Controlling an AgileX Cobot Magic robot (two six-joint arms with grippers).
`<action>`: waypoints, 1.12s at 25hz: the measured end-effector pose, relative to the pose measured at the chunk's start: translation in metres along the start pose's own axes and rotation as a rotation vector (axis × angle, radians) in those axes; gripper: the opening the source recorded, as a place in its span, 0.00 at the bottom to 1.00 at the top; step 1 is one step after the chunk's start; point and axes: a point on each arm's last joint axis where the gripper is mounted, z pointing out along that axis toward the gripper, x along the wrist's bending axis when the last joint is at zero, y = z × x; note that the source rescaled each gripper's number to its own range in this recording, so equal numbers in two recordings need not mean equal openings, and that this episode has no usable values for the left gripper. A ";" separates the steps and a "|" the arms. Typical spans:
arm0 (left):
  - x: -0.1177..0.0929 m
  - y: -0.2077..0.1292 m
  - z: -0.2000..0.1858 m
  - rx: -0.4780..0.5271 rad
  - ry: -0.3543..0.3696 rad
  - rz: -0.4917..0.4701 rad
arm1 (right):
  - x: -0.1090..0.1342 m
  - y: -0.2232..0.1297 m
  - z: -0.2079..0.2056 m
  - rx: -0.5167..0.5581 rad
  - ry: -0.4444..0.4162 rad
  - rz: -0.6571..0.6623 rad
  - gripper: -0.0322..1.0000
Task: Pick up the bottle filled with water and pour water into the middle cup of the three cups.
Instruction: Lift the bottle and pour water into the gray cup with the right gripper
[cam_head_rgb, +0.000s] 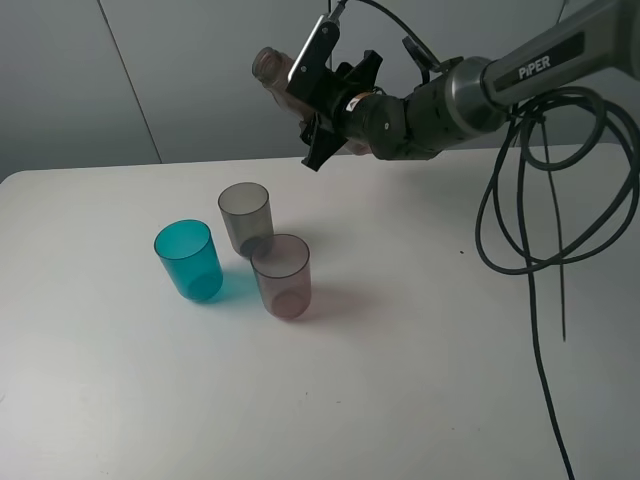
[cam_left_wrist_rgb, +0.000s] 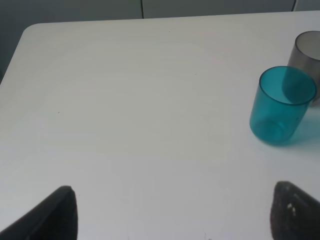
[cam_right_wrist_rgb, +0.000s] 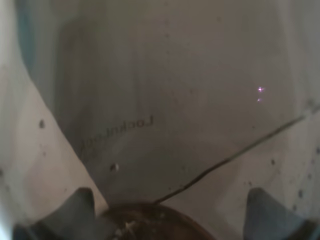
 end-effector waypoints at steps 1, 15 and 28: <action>0.000 0.000 0.000 0.000 0.000 0.000 | 0.003 0.002 0.000 -0.004 0.001 -0.019 0.03; 0.000 0.000 0.000 0.000 0.000 0.000 | 0.022 -0.009 0.009 0.007 0.004 -0.244 0.03; 0.000 0.000 0.000 0.000 0.000 0.000 | 0.027 -0.014 0.012 0.002 -0.004 -0.434 0.03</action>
